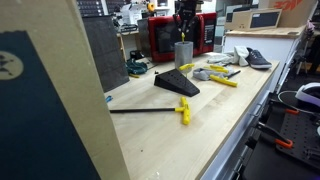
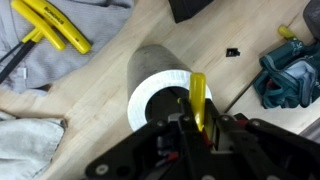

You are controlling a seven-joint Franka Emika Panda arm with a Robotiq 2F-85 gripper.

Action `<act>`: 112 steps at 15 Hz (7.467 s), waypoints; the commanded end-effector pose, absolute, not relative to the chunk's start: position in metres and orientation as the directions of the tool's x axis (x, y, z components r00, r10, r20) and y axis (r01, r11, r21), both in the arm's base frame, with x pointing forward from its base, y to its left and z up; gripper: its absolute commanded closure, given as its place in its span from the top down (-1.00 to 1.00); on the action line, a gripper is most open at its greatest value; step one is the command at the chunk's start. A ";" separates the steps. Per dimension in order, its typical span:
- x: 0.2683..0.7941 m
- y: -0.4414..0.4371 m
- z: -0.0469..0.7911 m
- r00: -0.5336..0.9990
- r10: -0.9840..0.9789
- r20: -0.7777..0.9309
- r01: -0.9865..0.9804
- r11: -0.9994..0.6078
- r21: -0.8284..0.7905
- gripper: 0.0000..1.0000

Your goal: Put one wrench in the silver container then place the wrench on the black stand.

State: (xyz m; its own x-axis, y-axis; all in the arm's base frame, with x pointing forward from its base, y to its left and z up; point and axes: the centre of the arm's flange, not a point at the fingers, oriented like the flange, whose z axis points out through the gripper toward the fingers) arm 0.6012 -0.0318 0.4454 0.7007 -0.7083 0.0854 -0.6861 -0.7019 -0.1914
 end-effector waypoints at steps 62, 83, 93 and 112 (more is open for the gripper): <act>0.445 0.163 0.390 0.258 -0.965 0.055 -0.890 -0.259 -0.374 -0.92; 0.446 0.134 0.385 0.194 -0.976 0.096 -0.900 -0.216 -0.379 -0.92; 0.448 0.153 0.384 0.210 -0.977 0.048 -0.891 -0.211 -0.401 -0.92; 0.444 0.150 0.365 0.201 -0.979 0.038 -0.909 -0.201 -0.366 -0.92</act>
